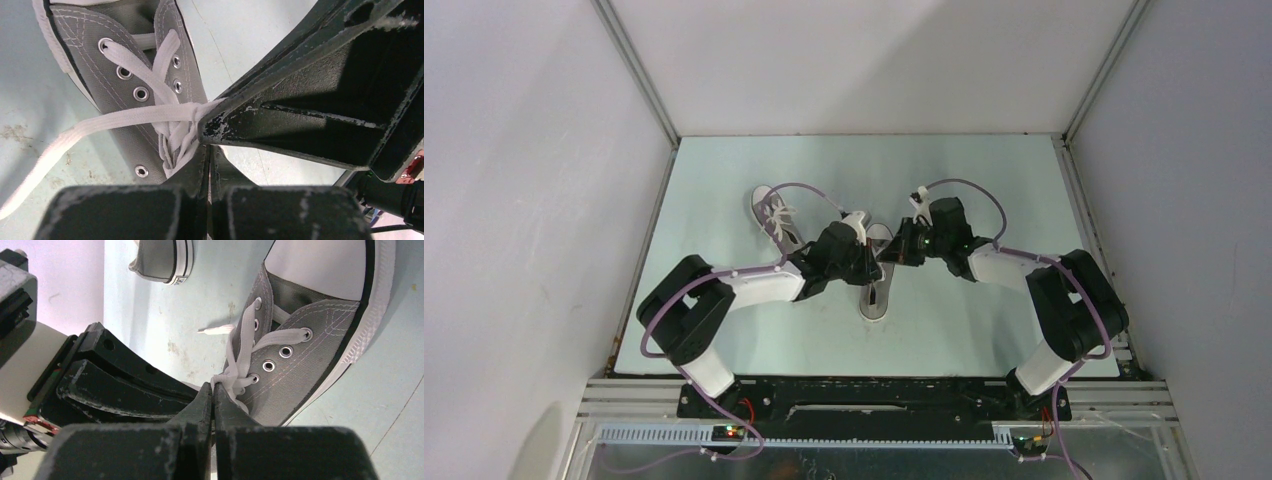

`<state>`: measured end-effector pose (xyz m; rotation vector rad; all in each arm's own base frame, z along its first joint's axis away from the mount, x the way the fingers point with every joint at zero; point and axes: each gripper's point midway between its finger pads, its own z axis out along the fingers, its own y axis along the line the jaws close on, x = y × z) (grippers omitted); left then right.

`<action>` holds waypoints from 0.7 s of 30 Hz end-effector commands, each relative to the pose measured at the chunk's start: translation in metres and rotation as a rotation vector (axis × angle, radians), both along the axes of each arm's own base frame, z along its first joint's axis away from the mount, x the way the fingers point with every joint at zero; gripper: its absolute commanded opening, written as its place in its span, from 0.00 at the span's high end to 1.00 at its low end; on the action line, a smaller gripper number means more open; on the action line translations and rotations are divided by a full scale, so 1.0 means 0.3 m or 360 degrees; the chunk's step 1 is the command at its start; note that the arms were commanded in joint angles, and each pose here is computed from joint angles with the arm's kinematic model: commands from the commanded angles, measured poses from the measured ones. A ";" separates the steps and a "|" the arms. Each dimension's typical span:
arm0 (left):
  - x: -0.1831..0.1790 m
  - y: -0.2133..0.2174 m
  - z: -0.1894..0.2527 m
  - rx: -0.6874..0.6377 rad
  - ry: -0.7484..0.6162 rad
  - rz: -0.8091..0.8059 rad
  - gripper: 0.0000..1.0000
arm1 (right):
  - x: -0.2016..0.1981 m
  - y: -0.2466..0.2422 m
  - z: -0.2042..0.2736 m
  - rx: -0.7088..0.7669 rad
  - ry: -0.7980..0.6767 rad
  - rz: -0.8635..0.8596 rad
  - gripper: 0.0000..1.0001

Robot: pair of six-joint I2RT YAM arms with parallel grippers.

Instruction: Tie the shoes

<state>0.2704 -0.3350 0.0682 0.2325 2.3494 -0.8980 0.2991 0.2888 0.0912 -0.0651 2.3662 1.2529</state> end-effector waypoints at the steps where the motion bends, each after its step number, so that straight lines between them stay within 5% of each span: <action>1: -0.012 -0.020 0.049 -0.0054 -0.0065 -0.0078 1.00 | 0.050 0.024 0.121 0.0039 -0.0068 -0.0092 1.00; 17: 0.000 0.011 0.028 -0.0162 0.0049 -0.0117 1.00 | 0.072 0.000 0.080 -0.0215 -0.0051 -0.0076 0.99; 21: 0.000 0.006 0.023 -0.0166 0.0057 -0.0139 1.00 | 0.076 -0.007 0.073 -0.0253 -0.0050 -0.0076 0.89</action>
